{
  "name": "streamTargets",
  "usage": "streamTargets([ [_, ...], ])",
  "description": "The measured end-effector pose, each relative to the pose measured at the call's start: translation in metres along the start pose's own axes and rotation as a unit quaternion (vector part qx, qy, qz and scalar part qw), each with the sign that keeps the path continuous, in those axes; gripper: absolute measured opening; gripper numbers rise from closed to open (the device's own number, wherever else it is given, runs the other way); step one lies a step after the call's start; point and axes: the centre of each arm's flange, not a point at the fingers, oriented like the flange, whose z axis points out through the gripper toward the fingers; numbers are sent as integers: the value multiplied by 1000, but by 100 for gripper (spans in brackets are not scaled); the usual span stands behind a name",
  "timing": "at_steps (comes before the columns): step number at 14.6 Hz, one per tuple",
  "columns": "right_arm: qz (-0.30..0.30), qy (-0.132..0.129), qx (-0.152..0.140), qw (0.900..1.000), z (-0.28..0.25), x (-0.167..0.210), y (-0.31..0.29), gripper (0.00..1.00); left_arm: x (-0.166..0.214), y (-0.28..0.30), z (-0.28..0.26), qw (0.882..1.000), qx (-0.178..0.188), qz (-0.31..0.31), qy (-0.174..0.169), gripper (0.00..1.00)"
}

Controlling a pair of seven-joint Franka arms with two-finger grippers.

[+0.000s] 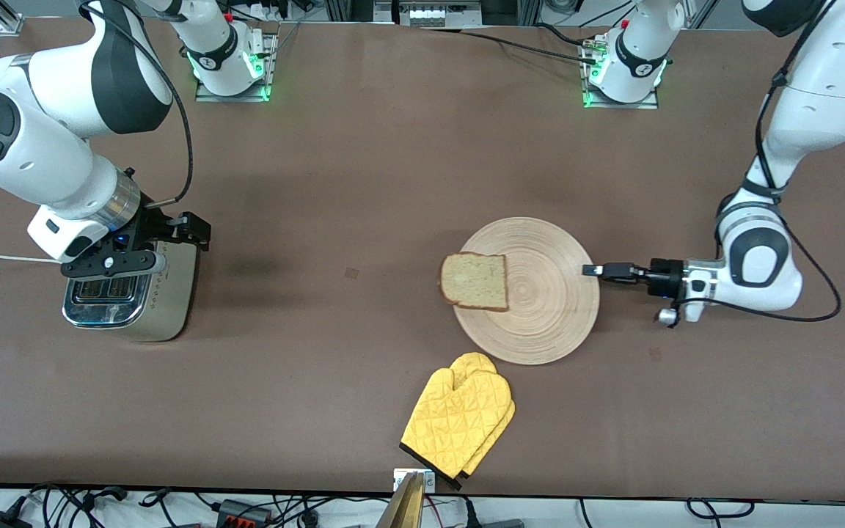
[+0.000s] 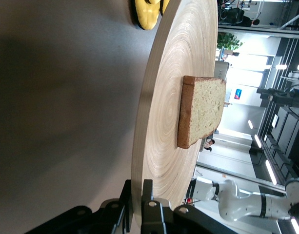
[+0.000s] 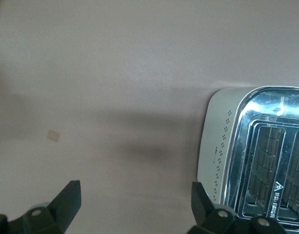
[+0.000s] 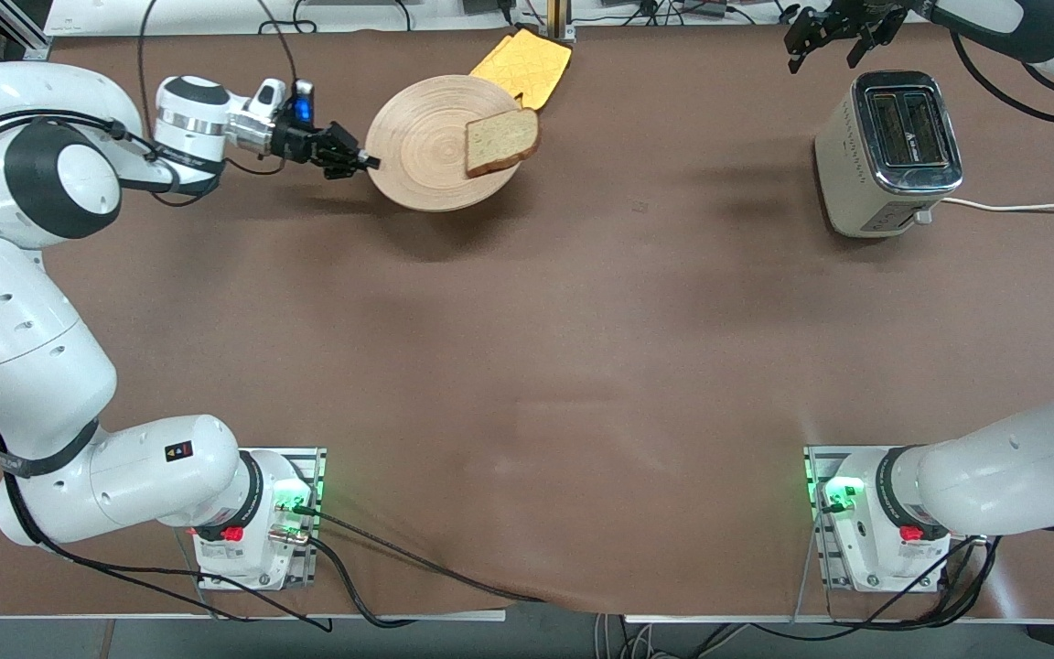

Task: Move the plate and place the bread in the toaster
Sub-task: 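Push the wooden plate with the left gripper toward the toaster, then lower the right gripper toward the bread slice on the plate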

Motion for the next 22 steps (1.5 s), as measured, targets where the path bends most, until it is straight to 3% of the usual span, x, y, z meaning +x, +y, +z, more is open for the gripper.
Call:
streamTargets([
  [4,-1,-2,0,1000,4,1,-1,100,6,38,81,999,13,-19,22,10],
  [10,-17,-3,0,1000,5,-1,-23,100,-10,63,189,999,17,-45,18,10],
  [15,-16,-8,1,1000,11,0,-23,100,-18,65,220,999,32,-42,7,10],
  [19,0,-22,39,999,23,2,-28,100,-25,67,241,999,39,-38,-6,10],
  [22,4,-28,45,999,30,3,-28,100,-27,62,249,998,47,-39,-5,10],
])
